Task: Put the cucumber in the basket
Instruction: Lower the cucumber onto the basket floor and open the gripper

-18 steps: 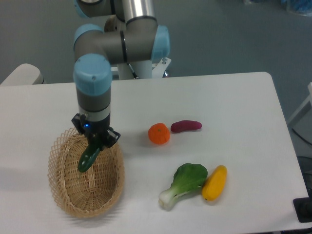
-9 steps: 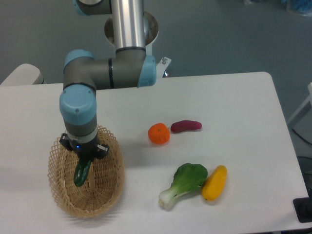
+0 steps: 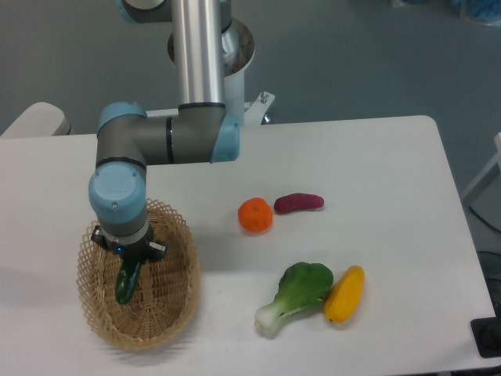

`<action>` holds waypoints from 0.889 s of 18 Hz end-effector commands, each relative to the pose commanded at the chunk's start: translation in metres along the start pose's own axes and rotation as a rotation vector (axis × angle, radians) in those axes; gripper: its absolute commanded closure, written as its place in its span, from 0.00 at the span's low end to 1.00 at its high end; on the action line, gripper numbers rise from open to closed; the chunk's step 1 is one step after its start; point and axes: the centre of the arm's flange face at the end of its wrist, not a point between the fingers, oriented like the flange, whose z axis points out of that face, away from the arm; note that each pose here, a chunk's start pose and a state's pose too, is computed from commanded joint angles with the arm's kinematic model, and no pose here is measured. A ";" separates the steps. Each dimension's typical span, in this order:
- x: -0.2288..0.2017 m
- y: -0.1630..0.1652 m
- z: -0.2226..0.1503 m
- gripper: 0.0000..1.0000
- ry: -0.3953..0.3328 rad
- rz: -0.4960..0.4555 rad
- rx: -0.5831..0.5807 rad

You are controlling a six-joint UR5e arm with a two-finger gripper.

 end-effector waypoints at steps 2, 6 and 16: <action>-0.003 -0.004 -0.006 0.02 -0.032 0.019 0.015; -0.008 -0.013 -0.034 0.00 -0.104 0.033 0.076; -0.096 0.014 -0.171 0.00 -0.295 0.263 0.190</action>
